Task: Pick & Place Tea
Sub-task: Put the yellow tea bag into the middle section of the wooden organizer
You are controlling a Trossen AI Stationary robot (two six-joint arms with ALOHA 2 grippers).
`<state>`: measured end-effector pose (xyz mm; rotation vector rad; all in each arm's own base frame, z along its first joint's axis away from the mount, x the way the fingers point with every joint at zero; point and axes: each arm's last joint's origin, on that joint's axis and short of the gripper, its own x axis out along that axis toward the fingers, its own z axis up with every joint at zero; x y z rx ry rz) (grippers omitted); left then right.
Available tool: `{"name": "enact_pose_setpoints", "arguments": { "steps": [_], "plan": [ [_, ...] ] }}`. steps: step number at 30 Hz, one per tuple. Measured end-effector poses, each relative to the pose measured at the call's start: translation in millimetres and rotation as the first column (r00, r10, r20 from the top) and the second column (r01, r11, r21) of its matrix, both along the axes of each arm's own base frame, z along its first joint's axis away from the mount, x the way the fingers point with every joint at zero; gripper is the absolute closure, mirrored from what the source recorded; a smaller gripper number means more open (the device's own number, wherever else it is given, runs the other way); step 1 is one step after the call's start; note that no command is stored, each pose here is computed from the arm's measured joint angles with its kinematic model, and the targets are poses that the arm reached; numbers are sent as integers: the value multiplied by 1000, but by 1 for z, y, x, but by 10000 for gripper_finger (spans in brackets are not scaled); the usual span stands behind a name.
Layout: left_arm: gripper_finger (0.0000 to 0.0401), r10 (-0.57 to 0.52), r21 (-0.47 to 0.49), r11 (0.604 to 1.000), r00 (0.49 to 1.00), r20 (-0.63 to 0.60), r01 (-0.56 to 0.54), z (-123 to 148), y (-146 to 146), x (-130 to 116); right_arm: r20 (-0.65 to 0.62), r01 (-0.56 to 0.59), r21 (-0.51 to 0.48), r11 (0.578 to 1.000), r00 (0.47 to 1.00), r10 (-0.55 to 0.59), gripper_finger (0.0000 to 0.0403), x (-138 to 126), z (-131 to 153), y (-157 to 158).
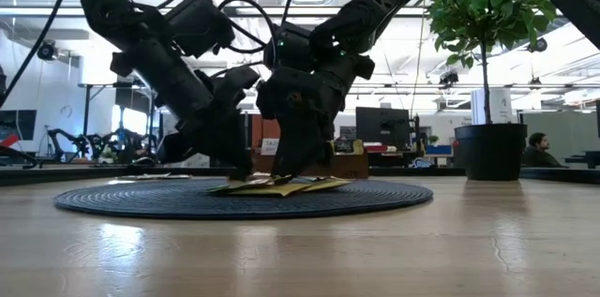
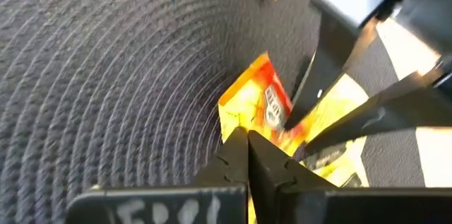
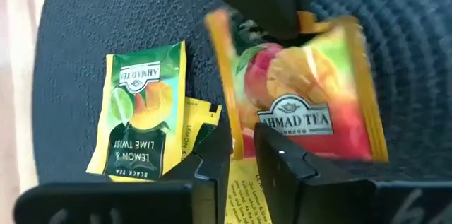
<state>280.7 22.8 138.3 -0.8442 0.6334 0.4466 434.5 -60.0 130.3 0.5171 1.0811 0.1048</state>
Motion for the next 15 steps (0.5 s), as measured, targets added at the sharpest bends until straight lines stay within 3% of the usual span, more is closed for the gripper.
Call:
{"name": "enact_pose_setpoints", "arguments": {
  "steps": [10,15],
  "plan": [
    [401,-36,108,994,999,-13,37,35,11,-6,93,-16,-61,998,995,21,313,-10,44,-14],
    [401,-78,182,979,996,-52,86,49,16,-13,105,-9,-159,987,994,26,307,-17,55,-26]
  ]
}}
